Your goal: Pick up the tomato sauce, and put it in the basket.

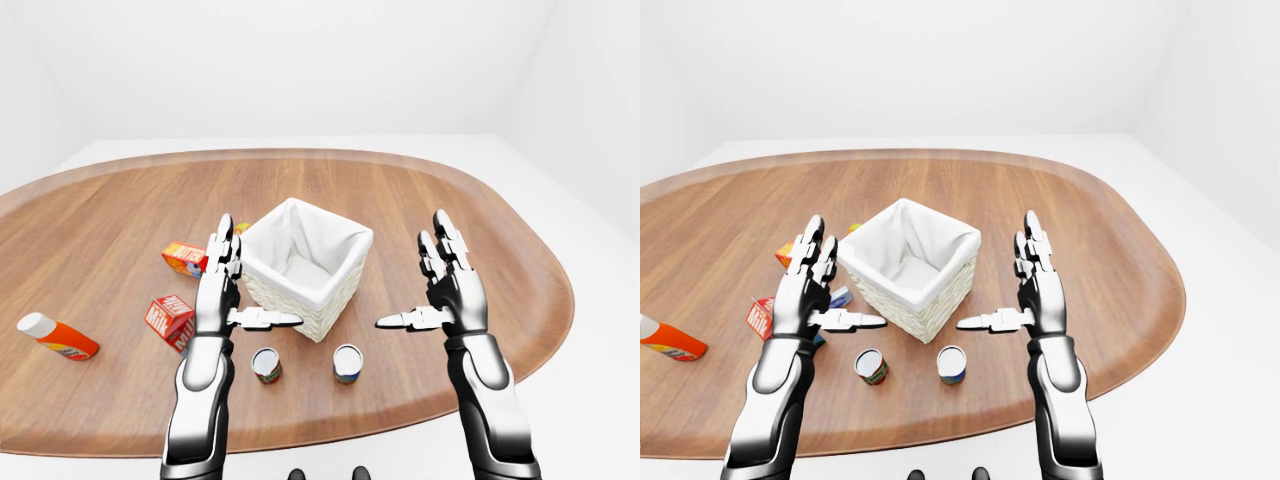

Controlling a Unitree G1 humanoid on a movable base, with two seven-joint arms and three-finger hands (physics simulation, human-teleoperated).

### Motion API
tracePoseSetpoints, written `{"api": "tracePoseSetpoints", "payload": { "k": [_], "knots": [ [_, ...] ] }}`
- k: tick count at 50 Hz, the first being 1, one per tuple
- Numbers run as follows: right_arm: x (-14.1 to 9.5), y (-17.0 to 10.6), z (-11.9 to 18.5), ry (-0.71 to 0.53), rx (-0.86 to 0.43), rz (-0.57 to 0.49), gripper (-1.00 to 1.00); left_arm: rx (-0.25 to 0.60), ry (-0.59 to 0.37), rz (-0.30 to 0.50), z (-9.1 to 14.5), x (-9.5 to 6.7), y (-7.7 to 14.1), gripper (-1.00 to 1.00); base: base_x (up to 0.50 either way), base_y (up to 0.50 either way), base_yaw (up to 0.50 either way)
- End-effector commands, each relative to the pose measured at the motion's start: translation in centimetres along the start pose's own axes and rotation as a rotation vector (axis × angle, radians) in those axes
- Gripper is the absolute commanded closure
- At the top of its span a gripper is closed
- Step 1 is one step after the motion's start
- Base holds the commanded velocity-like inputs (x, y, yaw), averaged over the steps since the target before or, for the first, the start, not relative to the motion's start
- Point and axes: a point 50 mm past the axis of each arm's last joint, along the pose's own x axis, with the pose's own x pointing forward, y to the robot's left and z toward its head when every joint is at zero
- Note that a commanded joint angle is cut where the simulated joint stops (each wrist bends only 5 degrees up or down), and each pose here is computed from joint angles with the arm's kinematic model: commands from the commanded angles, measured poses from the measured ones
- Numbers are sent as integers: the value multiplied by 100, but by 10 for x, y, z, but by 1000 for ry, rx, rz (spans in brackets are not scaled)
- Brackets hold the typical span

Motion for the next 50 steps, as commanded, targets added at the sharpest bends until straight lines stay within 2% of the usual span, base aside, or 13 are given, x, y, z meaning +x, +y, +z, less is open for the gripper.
{"api": "tracePoseSetpoints", "payload": {
  "k": [1,17,35,39,46,50],
  "knots": [
    [0,-1,-1,4,-2,-5,-100,2,0,0,0,-1,0,-100,0,0,0],
    [0,0,-3,12,-4,-4,-100,48,-42,5,10,0,3,-100,0,0,0],
    [0,0,-1,3,-6,-5,-100,147,-85,2,22,-1,4,-100,0,0,0],
    [0,0,0,-1,-7,-5,-100,209,-85,8,23,-1,5,-100,0,0,0],
    [0,0,-1,6,-7,-5,-100,260,-71,7,21,-2,5,-100,0,0,0],
    [0,0,-1,3,-7,-5,-100,319,-64,3,20,-3,5,-100,0,0,0]
  ]
}}
